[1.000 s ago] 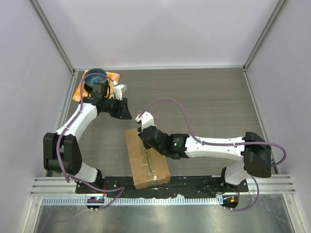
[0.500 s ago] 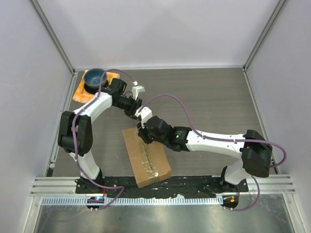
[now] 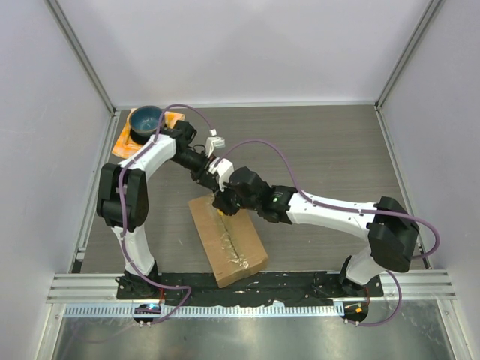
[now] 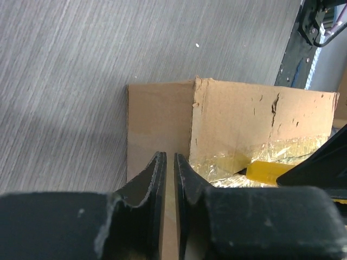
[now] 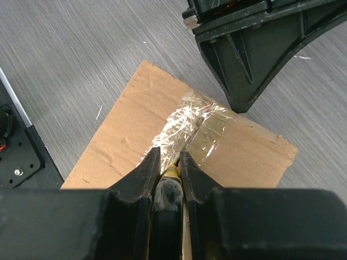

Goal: Unpack the express box
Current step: Adjust the express box at the center of the board.

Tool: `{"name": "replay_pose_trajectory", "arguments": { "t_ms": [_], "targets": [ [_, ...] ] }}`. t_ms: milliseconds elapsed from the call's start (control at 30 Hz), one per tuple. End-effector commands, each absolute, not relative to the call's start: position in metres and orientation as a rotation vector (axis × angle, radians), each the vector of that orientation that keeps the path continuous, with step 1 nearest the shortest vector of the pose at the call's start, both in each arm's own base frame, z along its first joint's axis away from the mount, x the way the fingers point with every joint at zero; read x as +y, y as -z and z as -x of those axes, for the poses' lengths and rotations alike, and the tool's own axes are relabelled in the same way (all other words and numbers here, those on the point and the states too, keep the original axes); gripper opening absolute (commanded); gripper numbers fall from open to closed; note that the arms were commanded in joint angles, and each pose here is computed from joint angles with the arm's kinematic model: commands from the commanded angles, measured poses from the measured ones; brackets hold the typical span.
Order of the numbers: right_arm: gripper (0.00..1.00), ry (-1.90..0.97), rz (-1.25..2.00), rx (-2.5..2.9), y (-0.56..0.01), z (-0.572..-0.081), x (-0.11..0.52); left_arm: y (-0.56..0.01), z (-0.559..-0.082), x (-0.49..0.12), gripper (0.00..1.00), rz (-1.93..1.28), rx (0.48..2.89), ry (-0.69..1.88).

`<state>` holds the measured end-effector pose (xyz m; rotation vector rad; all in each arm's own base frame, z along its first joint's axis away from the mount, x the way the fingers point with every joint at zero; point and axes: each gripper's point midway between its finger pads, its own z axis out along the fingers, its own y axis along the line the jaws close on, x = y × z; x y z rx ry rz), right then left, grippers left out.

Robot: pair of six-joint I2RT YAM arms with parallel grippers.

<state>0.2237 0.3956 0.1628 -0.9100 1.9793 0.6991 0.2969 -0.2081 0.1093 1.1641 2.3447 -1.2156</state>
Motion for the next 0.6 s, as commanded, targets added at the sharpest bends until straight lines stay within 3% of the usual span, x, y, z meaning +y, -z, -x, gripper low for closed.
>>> {"name": "replay_pose_trajectory", "arguments": {
  "t_ms": [0, 100, 300, 567],
  "targets": [
    [0.01, -0.637, 0.955, 1.882, -0.181, -0.252, 0.400, -0.118, -0.311, -0.210, 0.10, -1.113, 2.330, 1.161],
    [0.01, -0.584, 0.963, 1.880, -0.180, -0.264, 0.400, -0.119, -0.337, -0.201, 0.00, -1.006, 2.354, 1.000],
    [0.01, -0.489, 1.009, 1.834, -0.185, -0.278, 0.401, -0.141, -0.381, -0.173, 0.00, -0.758, 2.338, 0.816],
    [0.01, -0.554, 0.969, 1.764, -0.213, -0.277, 0.411, -0.133, -0.364, -0.170, 0.00, -0.730, 2.365, 0.854]
  ]
}}
